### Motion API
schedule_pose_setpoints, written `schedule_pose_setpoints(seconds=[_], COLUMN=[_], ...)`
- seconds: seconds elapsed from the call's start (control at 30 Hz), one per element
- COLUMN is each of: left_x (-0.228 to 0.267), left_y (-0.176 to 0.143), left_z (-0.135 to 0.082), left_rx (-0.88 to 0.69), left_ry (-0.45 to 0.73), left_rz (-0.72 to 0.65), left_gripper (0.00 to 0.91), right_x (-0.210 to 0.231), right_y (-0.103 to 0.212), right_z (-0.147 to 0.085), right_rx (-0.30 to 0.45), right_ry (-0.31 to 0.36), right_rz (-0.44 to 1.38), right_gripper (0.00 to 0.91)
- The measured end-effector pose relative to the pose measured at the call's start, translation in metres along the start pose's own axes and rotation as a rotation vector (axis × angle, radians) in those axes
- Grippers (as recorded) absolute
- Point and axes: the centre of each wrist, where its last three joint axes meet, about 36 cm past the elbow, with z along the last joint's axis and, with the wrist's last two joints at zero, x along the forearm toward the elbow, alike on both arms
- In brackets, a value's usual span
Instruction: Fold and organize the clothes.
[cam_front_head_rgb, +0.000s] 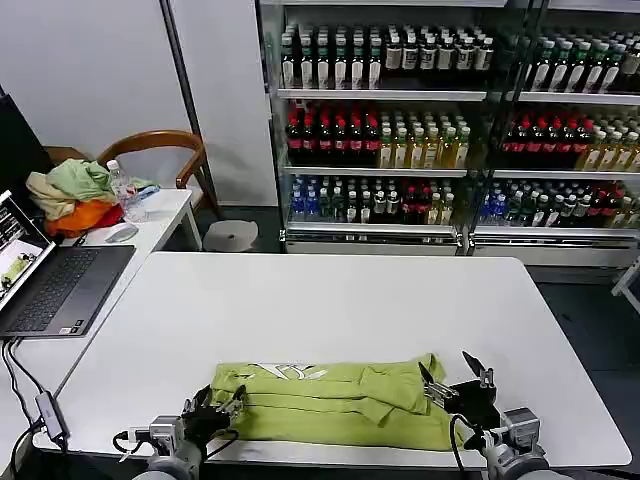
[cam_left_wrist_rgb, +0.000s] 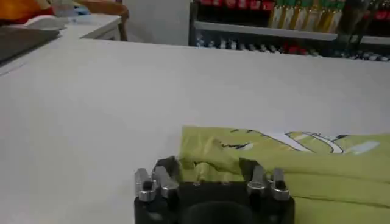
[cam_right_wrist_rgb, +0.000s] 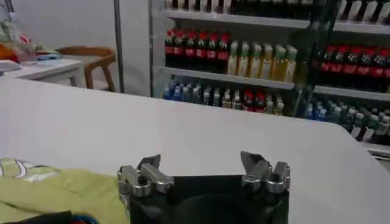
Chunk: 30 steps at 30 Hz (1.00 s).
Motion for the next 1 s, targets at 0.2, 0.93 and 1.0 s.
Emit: schedule_pose_setpoints(seconds=[0.2, 0.93, 1.0], left_x=[-0.001, 0.007, 0.008], left_y=[-0.006, 0.06, 0.076], left_z=[0.004, -0.055, -0.063], left_rx=[-0.008, -0.1, -0.108], left_ry=[0.001, -0.071, -0.072], left_rz=[0.011, -0.072, -0.114], left_gripper=[0.04, 0.04, 0.03], right_x=[-0.001, -0.011, -0.011], right_y=[0.002, -0.008, -0.01], right_z=[0.0, -0.009, -0.009], right_rx=[0.005, 0.042, 0.045], right_ry=[-0.003, -0.044, -0.047], right_rz=[0.001, 0.019, 0.021], right_gripper=[0.907, 0.907, 0.907])
